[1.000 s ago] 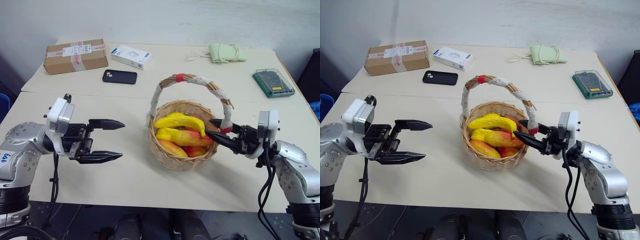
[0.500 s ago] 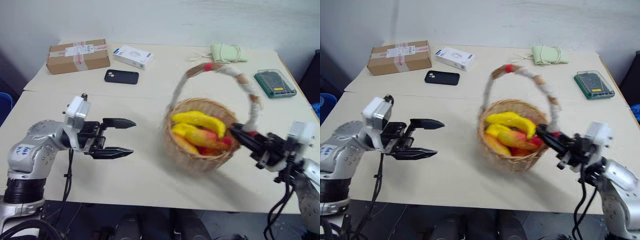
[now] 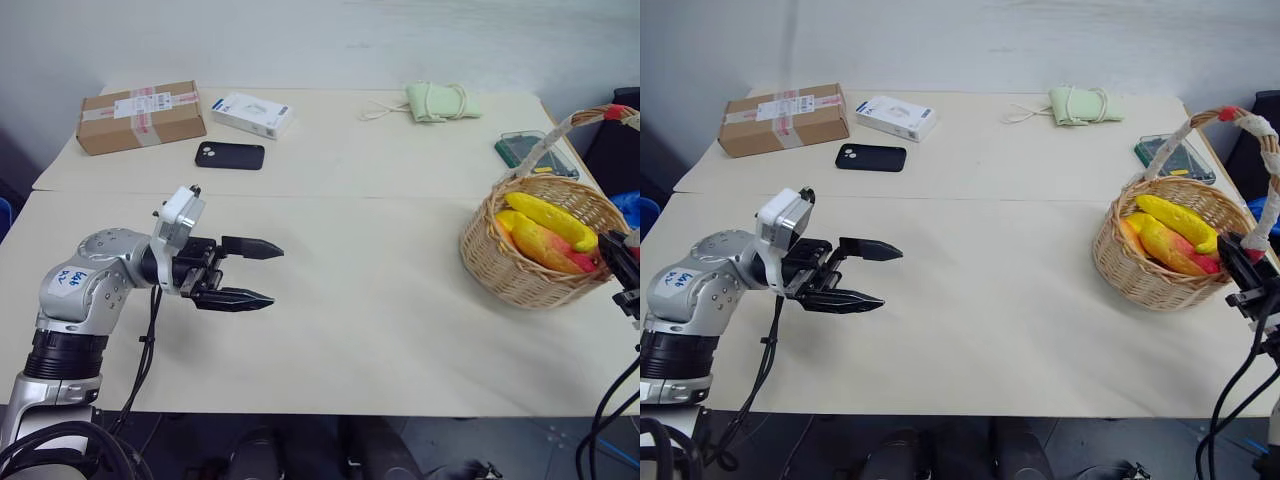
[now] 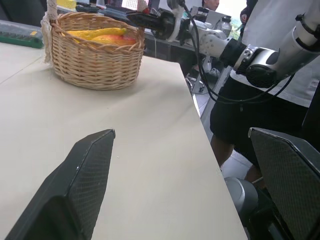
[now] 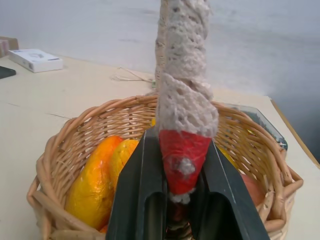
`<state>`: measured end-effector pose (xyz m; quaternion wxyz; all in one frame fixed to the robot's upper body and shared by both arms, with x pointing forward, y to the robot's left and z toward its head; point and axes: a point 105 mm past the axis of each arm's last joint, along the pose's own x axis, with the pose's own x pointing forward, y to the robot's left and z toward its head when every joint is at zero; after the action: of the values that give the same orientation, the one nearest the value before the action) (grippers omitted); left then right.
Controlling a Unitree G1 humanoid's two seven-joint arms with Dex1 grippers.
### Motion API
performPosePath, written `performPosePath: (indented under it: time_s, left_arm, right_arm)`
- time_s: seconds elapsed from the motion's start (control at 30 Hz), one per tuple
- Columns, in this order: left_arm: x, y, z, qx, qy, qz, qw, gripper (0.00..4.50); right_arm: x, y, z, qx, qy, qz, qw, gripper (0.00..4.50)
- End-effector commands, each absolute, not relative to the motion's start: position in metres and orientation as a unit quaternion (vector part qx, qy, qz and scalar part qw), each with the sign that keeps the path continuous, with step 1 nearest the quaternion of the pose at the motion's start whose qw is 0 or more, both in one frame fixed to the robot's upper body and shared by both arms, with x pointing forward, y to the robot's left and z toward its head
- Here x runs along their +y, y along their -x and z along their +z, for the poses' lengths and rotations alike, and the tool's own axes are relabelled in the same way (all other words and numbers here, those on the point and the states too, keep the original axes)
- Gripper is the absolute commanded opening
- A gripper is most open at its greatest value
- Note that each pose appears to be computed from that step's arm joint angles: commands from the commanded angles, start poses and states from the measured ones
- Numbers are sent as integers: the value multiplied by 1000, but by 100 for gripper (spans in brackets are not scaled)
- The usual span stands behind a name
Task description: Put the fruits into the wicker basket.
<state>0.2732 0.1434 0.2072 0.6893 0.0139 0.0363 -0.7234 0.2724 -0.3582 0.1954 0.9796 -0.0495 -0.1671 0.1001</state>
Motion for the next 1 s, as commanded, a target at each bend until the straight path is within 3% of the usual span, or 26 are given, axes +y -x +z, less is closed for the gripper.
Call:
performPosePath:
  time_s: [0.03, 0.2, 0.37, 0.4, 0.6, 0.77, 1.0]
  left_arm:
    - [148, -275, 214, 16, -27, -714, 700, 450]
    - [149, -275, 211, 7, -25, -707, 707, 450]
    - [148, -288, 216, -46, -47, -675, 735, 450]
    - [150, -290, 215, -48, -52, -670, 739, 450]
    - [167, -293, 190, -22, -92, -636, 766, 450]
    - [186, -284, 160, 14, -132, -608, 783, 450]
    - [206, -289, 136, 6, -218, -512, 831, 450]
  right_arm:
    - [-355, -274, 206, -184, 60, 111, 975, 90]
    - [-349, -272, 208, -194, 80, 108, 972, 255]
    - [-354, -241, 217, -178, 97, 101, 974, 429]
    - [-353, -232, 218, -176, 94, 105, 974, 447]
    - [-354, -180, 203, -91, 161, 141, 973, 447]
    - [-338, -145, 155, 36, 209, 248, 945, 447]
    - [-238, -178, 127, -1, 137, 423, 896, 447]
